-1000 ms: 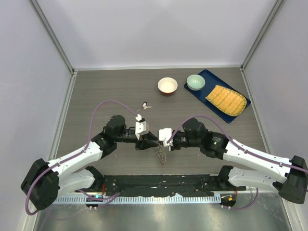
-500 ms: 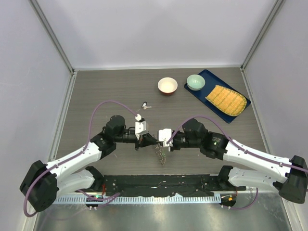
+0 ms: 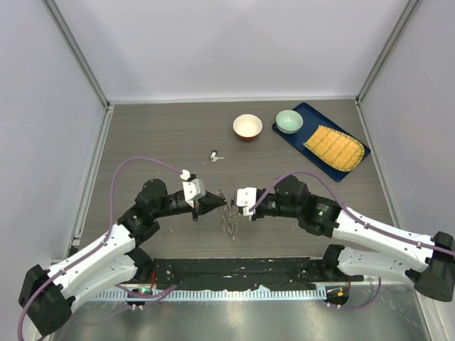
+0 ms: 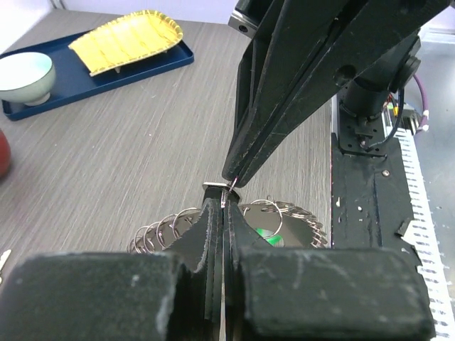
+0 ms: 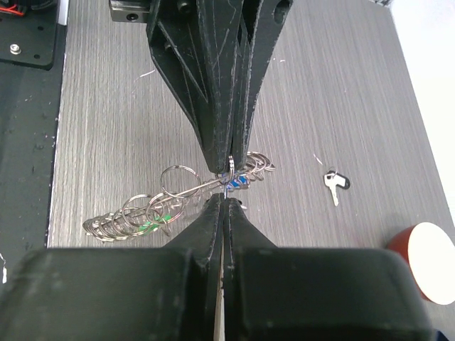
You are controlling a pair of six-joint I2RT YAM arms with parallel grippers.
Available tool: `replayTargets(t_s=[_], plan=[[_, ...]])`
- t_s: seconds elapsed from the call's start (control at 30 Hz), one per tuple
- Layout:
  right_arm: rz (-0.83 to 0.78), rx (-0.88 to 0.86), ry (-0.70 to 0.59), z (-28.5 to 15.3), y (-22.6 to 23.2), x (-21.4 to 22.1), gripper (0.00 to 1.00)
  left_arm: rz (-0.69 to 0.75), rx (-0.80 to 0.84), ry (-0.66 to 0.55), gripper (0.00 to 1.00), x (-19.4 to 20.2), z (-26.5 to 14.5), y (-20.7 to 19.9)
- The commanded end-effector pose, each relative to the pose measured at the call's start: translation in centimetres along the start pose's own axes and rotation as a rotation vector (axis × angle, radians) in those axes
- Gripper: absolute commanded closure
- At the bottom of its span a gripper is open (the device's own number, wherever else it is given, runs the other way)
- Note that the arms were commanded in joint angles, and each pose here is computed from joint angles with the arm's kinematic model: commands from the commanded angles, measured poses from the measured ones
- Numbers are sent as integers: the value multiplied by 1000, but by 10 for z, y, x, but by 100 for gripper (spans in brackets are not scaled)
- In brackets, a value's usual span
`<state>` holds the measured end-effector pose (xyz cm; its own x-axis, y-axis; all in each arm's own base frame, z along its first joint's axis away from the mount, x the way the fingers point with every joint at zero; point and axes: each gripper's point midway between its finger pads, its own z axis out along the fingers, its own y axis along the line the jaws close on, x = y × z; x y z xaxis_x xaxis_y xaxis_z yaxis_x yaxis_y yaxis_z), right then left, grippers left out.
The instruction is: Put the keys on the keyring
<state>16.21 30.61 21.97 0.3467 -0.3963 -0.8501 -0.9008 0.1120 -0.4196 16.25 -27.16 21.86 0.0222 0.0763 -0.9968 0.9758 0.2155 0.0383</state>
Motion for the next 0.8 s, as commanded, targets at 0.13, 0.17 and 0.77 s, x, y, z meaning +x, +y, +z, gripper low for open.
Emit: replayTargets(t_s=[0.13,0.17,0.77], plan=[[1,15,-7,0,-5,-4,99,14,-104,-197,100,-46,-7,13],[6,14,-18,1,-5,-5,99,8,-111,-206,100,-47,-6,15],[76,108,-10,16,-22,0,99,-105,-243,-346,97,-45,-6,38]])
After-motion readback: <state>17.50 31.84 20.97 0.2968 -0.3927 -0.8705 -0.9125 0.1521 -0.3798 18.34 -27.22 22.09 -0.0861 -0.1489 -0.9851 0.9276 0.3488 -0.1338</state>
